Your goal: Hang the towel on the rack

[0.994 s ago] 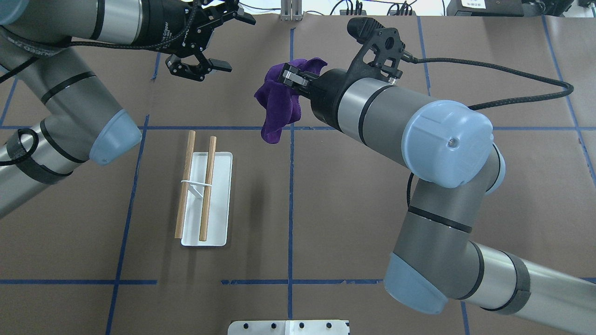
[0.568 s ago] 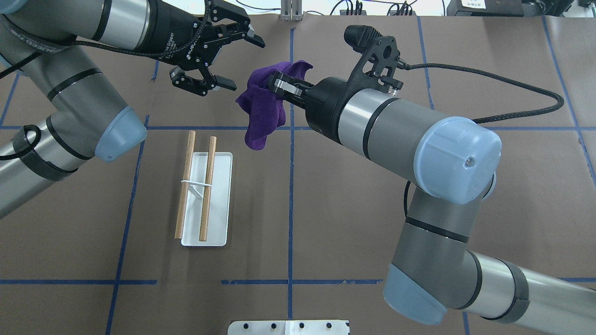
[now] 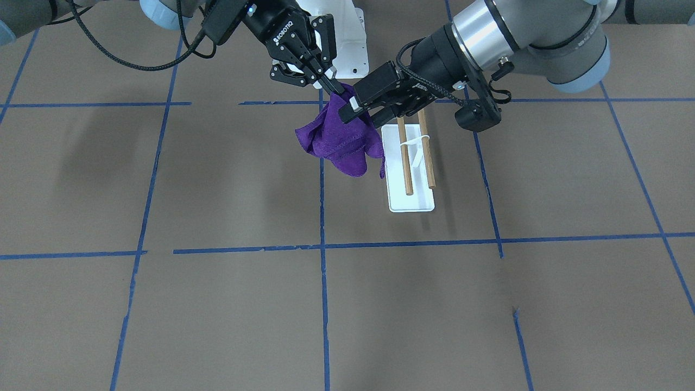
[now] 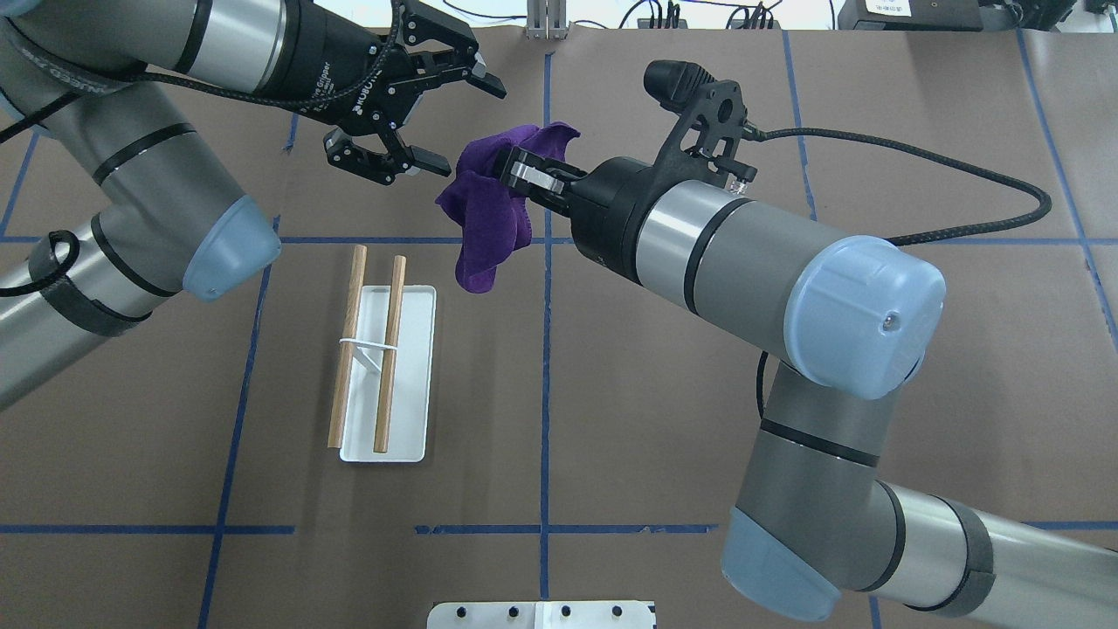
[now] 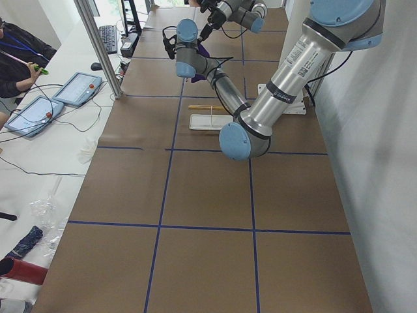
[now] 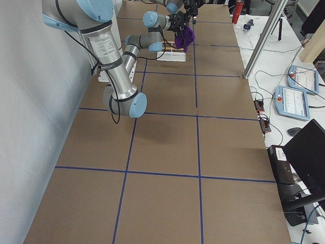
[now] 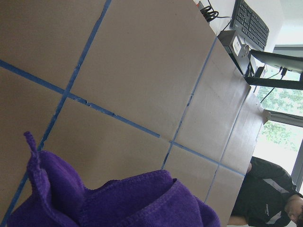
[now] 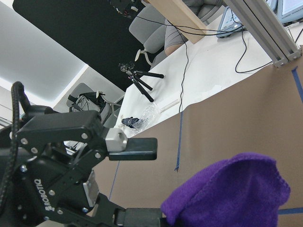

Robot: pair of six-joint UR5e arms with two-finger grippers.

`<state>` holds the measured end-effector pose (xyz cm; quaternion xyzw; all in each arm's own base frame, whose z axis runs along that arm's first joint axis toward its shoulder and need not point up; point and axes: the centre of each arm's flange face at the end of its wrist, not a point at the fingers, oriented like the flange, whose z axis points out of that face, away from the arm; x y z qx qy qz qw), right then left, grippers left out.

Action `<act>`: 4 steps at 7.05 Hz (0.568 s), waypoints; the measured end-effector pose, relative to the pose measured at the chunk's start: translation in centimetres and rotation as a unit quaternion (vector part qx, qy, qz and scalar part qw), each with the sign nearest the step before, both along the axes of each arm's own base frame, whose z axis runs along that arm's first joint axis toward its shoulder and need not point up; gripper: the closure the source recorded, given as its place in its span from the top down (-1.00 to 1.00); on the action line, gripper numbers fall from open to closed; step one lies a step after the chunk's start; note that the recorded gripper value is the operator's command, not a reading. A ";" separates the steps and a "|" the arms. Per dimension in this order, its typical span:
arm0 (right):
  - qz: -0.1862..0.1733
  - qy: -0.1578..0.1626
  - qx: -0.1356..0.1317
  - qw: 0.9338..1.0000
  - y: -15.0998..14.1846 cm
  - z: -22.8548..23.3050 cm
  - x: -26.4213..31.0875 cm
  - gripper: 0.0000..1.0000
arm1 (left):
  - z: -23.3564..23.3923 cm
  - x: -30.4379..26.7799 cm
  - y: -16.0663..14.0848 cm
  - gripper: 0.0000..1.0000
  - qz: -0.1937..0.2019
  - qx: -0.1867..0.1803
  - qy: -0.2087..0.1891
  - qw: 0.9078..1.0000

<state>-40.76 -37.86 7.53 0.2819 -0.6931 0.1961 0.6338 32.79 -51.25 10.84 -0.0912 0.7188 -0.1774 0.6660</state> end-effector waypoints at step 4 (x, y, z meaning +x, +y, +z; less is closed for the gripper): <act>-0.002 -0.001 0.000 1.000 0.2 -0.1 -0.1 -1.00 | -0.5 0.3 -0.3 0.84 -0.001 -0.001 0.002 1.000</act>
